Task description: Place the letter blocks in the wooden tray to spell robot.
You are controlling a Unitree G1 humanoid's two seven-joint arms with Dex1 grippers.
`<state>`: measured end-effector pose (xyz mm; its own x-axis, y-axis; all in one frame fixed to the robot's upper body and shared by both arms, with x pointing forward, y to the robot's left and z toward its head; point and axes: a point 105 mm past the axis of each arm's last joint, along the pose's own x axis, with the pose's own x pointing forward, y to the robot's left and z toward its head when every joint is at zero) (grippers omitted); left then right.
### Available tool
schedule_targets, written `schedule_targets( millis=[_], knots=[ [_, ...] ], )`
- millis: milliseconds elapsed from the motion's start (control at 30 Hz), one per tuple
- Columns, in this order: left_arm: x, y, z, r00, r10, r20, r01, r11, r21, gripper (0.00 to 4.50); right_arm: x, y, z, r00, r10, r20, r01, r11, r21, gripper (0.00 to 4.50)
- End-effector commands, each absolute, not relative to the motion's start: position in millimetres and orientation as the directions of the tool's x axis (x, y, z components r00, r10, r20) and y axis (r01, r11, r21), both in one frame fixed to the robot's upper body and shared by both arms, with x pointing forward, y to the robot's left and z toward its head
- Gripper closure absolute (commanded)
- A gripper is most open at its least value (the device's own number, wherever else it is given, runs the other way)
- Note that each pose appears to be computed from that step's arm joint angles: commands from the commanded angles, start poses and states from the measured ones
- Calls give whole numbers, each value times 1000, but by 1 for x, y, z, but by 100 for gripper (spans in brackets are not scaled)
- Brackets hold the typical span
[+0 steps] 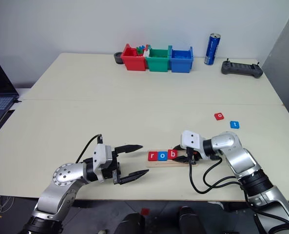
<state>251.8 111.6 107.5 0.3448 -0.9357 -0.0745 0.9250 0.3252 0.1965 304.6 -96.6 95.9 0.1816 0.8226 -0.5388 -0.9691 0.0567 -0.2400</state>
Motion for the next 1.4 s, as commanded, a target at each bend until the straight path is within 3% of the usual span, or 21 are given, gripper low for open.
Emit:
schedule_targets(
  millis=[33,367,667,1100,1267,1400],
  knots=[
    [251,110,117,335,-941,-48,919,315,238,0,305,-95,106,178,831,-527,-962,33,-273,304],
    [252,109,117,337,-940,-45,917,317,243,0,305,-95,101,177,823,-540,-964,34,-264,304],
    [253,111,117,338,-940,-49,916,317,247,0,307,-95,104,178,828,-531,-965,42,-258,5],
    [257,111,121,332,-942,-42,916,312,251,0,302,-110,132,230,846,-482,-958,110,-266,5],
    [263,106,130,366,-931,3,901,355,250,0,314,-139,148,416,797,-438,-905,316,-284,5],
    [270,98,139,392,-919,52,888,392,242,0,341,-183,146,705,604,-372,-709,610,-353,5]
  ],
)
